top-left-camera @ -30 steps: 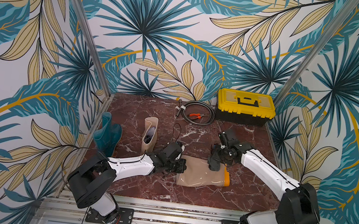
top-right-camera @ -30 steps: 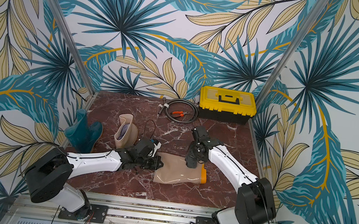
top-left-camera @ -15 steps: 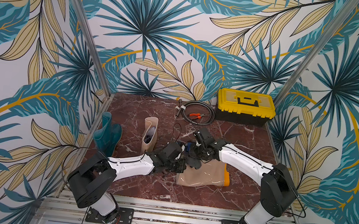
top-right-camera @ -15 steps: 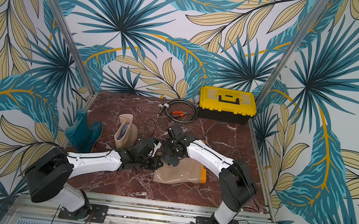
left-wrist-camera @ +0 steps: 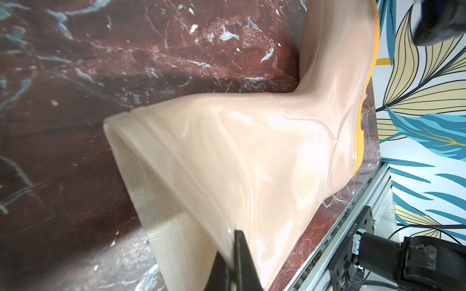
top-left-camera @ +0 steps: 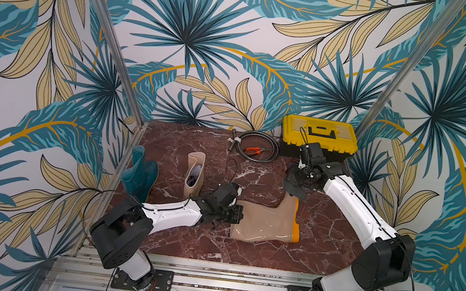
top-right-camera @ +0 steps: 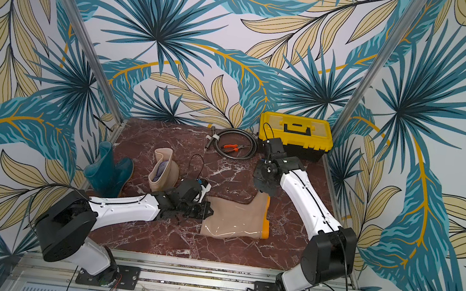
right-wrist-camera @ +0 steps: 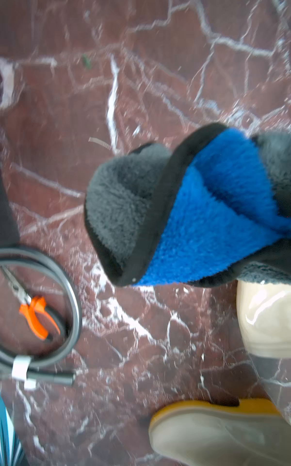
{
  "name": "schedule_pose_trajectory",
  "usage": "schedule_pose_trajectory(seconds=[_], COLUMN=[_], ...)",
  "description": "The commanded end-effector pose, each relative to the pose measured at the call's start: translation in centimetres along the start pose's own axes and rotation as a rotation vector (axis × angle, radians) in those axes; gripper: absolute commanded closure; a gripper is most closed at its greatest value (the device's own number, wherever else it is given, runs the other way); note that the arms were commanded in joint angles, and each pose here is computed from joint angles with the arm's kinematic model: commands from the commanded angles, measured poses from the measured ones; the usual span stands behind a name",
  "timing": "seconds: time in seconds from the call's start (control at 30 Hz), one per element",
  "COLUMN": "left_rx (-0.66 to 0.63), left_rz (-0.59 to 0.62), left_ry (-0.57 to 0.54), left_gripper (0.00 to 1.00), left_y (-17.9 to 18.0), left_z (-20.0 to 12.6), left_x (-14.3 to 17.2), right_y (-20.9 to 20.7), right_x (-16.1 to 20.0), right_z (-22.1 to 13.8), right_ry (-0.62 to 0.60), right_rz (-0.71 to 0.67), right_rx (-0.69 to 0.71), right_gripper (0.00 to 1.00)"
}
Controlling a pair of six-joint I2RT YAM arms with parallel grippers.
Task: Wipe the rubber boots with a cloth
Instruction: Wipe the dirt off the rubber boot.
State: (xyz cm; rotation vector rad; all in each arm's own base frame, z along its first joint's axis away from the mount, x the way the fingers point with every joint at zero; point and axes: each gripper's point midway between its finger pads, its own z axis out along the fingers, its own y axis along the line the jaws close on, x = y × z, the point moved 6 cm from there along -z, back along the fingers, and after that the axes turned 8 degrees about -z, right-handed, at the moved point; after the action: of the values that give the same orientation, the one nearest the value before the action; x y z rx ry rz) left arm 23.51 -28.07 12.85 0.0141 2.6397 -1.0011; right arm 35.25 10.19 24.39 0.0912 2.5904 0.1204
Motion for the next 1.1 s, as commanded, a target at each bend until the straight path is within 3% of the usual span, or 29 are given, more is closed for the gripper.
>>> schedule_pose_trajectory(seconds=[0.0, 0.13, 0.23, 0.37, 0.57, 0.7, 1.0, 1.07], left_rx=[0.039, 0.038, 0.037, 0.04, 0.056, 0.057, 0.054, 0.059], left_rz=[0.034, 0.039, 0.034, 0.035, 0.035, 0.037, 0.017, 0.017], left_ry=[-0.038, -0.026, -0.019, -0.026, -0.039, -0.04, -0.035, -0.035], left_gripper=[1.0, 1.0, 1.0, 1.0, 1.0, 1.0, 1.0, 1.0], left_y=[-1.4, -1.2, -1.1, -1.1, -1.4, -1.3, -1.5, -1.7], left_z=[-0.3, -0.2, -0.1, -0.4, -1.2, -1.3, -0.6, -0.6], left_x=[-1.1, -0.9, -0.7, -0.8, -0.7, -0.8, -1.2, -1.3], right_y=[2.8, 2.8, 0.5, -3.6, -4.0, -2.6, 0.6, 2.6], right_x=[4.3, 6.8, 5.2, 1.2, -0.2, 3.1, 17.1, 18.3], right_z=[3.3, 5.8, 5.9, 5.4, 4.1, 2.0, -0.2, -0.1], right_ry=[0.177, 0.289, 0.275, 0.222, 0.23, 0.206, 0.305, 0.297], right_rz=[-0.107, -0.157, -0.181, -0.109, -0.011, 0.022, 0.138, 0.153], right_rx=[-0.051, -0.018, 0.098, 0.181, 0.075, 0.001, -0.165, -0.235], right_gripper=[1.0, 1.0, 1.0, 1.0, 1.0, 1.0, 1.0, 1.0])
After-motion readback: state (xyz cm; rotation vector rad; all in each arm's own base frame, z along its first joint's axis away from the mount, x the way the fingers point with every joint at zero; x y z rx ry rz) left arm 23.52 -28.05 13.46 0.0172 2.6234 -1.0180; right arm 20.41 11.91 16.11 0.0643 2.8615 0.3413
